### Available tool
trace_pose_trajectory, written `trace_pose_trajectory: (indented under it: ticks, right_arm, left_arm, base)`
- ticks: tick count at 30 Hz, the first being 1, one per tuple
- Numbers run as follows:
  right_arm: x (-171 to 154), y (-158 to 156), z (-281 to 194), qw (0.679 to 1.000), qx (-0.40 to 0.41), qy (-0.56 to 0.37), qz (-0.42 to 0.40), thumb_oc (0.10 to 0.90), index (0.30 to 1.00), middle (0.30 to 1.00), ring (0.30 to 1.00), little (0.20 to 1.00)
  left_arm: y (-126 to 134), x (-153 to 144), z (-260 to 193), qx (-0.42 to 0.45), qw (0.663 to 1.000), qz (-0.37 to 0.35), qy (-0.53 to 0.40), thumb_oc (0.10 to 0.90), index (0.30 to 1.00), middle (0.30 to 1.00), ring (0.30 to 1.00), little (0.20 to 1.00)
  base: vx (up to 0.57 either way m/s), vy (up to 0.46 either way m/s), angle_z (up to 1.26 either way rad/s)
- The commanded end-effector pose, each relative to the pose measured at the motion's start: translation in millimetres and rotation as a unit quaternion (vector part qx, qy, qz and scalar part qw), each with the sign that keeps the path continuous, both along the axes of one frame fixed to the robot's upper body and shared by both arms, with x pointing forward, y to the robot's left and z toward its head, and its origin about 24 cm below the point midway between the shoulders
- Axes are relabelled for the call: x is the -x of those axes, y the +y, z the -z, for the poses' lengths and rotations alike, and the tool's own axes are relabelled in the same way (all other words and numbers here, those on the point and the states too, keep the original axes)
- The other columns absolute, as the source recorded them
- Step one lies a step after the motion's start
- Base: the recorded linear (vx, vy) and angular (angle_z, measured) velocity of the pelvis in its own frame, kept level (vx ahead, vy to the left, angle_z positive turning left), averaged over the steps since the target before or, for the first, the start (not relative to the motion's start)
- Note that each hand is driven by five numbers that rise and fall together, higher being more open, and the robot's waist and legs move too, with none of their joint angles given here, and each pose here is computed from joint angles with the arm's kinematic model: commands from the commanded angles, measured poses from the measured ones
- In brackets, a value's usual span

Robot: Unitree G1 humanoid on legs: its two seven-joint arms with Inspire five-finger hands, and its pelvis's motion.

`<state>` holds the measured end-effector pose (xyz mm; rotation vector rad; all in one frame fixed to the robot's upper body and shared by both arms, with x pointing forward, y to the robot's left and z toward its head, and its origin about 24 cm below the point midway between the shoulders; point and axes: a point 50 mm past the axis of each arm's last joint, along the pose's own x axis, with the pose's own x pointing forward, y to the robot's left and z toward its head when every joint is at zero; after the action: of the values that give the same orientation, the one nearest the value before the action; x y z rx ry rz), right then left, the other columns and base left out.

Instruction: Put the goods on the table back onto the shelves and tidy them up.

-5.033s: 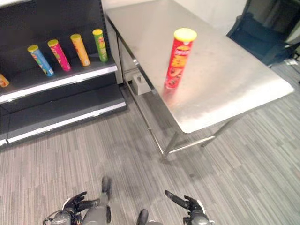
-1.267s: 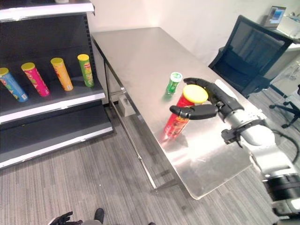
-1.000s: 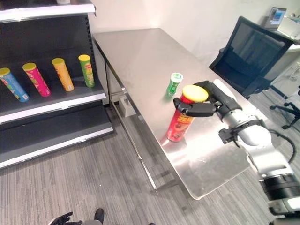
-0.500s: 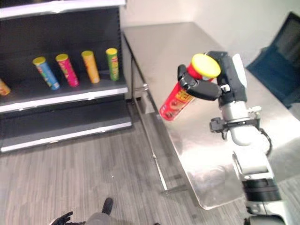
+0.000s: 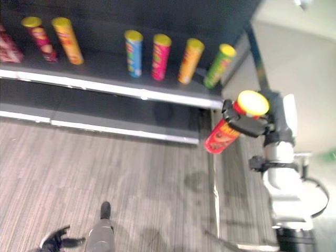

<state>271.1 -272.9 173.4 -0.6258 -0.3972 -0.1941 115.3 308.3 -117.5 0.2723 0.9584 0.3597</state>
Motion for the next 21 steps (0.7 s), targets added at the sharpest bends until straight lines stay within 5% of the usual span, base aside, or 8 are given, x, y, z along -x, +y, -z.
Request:
trace_pose_trajectory:
  ticks: [1,7,14,21]
  right_arm:
    - [15,0,-90,0.981,0.086,-0.176,-0.005,0.4,0.3,0.3,0.3,0.3]
    - [17,3,-76,0.985,0.095,-0.141,-0.031,0.4,0.3,0.3,0.3,0.3]
    - [14,19,-53,0.988,0.075,-0.117,-0.06,0.4,0.3,0.3,0.3,0.3]
    - [10,33,-47,0.987,0.06,-0.128,-0.071,0.4,0.3,0.3,0.3,0.3]
  left_arm:
    - [-2,4,0,-0.016,1.0,0.013,-0.005,0.8,0.9,0.9,0.9,0.9]
    - [-17,-16,-3,0.008,0.999,0.032,-0.034,0.8,0.9,0.9,0.9,0.9]
    - [-38,10,13,0.051,0.999,0.009,-0.012,0.8,0.9,0.9,0.9,0.9]
    - [-55,4,16,0.075,0.997,0.012,-0.021,0.8,0.9,0.9,0.9,0.9]
  base:
    - [0.08,0.379,0.57]
    - [0.13,0.195,0.7]
    - [0.14,-0.039,0.18]
    - [0.03,0.009,0.3]
